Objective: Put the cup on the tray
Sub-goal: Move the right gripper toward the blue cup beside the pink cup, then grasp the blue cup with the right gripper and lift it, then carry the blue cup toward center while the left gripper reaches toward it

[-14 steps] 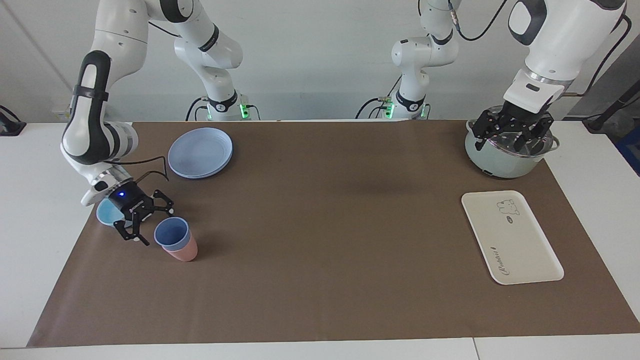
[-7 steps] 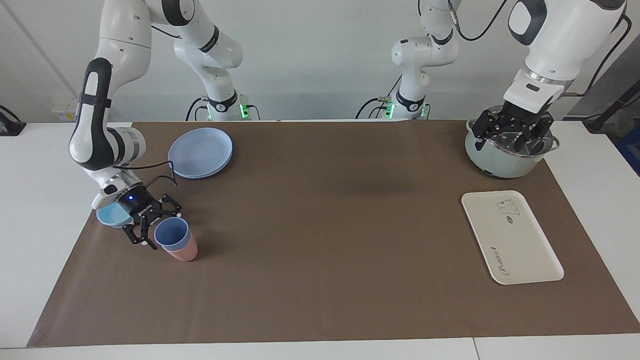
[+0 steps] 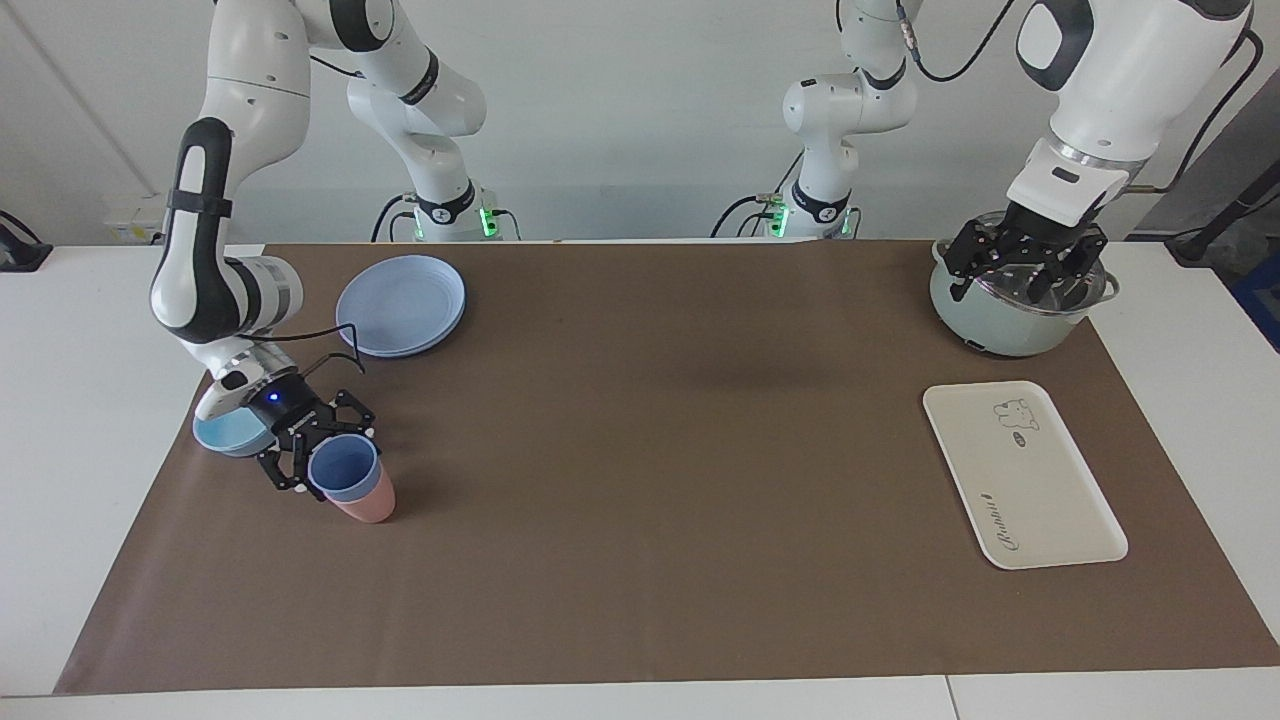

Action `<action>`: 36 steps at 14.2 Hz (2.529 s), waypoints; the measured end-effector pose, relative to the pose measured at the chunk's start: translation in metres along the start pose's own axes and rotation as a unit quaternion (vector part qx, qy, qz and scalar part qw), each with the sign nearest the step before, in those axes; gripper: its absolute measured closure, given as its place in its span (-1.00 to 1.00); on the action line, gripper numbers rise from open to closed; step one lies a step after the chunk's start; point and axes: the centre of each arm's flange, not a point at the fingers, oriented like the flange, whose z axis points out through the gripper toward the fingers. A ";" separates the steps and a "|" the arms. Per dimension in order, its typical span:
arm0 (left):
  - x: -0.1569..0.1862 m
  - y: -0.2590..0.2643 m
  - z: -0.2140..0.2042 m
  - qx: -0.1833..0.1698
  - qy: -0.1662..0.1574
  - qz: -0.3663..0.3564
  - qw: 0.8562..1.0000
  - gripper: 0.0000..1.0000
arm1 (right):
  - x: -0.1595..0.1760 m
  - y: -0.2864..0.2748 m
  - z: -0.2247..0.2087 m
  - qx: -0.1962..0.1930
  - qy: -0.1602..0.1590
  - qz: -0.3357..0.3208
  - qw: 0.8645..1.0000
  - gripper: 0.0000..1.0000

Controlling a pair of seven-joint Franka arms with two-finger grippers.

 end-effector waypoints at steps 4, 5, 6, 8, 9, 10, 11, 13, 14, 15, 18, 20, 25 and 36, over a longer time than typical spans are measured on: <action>0.000 -0.001 0.000 0.000 0.000 -0.001 1.000 -1.00 | 0.003 -0.008 0.013 -0.012 0.005 -0.005 1.000 -1.00; 0.000 -0.002 0.000 0.000 0.000 -0.002 1.000 -1.00 | 0.003 -0.009 0.013 -0.012 0.005 -0.006 1.000 -1.00; 0.000 -0.004 0.000 0.000 0.000 -0.003 1.000 -1.00 | 0.003 -0.008 0.013 -0.012 0.005 -0.006 1.000 -1.00; 0.000 -0.006 0.001 0.001 -0.001 -0.006 1.000 -1.00 | 0.003 -0.008 0.012 -0.013 0.005 -0.007 1.000 -1.00; -0.001 -0.007 0.001 0.001 -0.002 -0.006 1.000 -1.00 | 0.002 -0.007 0.012 -0.014 0.004 -0.008 1.000 -1.00; -0.001 -0.007 0.001 0.001 -0.002 -0.006 1.000 -1.00 | 0.001 -0.007 0.011 -0.014 0.004 -0.013 1.000 -0.89; -0.001 -0.007 0.001 0.001 -0.002 -0.006 1.000 -1.00 | 0.001 -0.006 0.011 -0.015 0.004 -0.024 1.000 -0.89; -0.001 -0.007 0.001 0.001 -0.002 -0.006 1.000 -1.00 | 0.001 -0.004 0.010 -0.018 0.006 -0.034 0.999 -0.67; 0.000 -0.007 0.001 0.001 0.001 -0.006 1.000 -1.00 | 0.002 -0.004 0.010 -0.020 0.009 -0.033 0.999 -0.67; 0.001 -0.006 0.000 0.001 0.009 -0.005 1.000 -1.00 | 0.004 -0.003 0.010 -0.021 0.011 -0.033 0.999 -0.67; 0.002 0.000 0.008 0.000 0.009 -0.001 1.000 -1.00 | 0.024 0.001 0.011 -0.033 0.009 -0.020 0.999 -0.67; -0.001 0.005 0.013 -0.012 0.003 0.000 1.000 -1.00 | 0.051 -0.003 0.009 -0.039 -0.018 -0.014 0.999 -0.67; -0.002 0.026 0.014 -0.129 -0.004 -0.074 0.989 -1.00 | 0.136 -0.022 -0.021 -0.041 -0.116 -0.007 0.992 -0.67; 0.051 0.262 0.077 -0.342 0.003 -0.299 0.891 -0.83 | 0.249 -0.131 0.032 -0.038 -0.330 -0.113 0.936 -0.67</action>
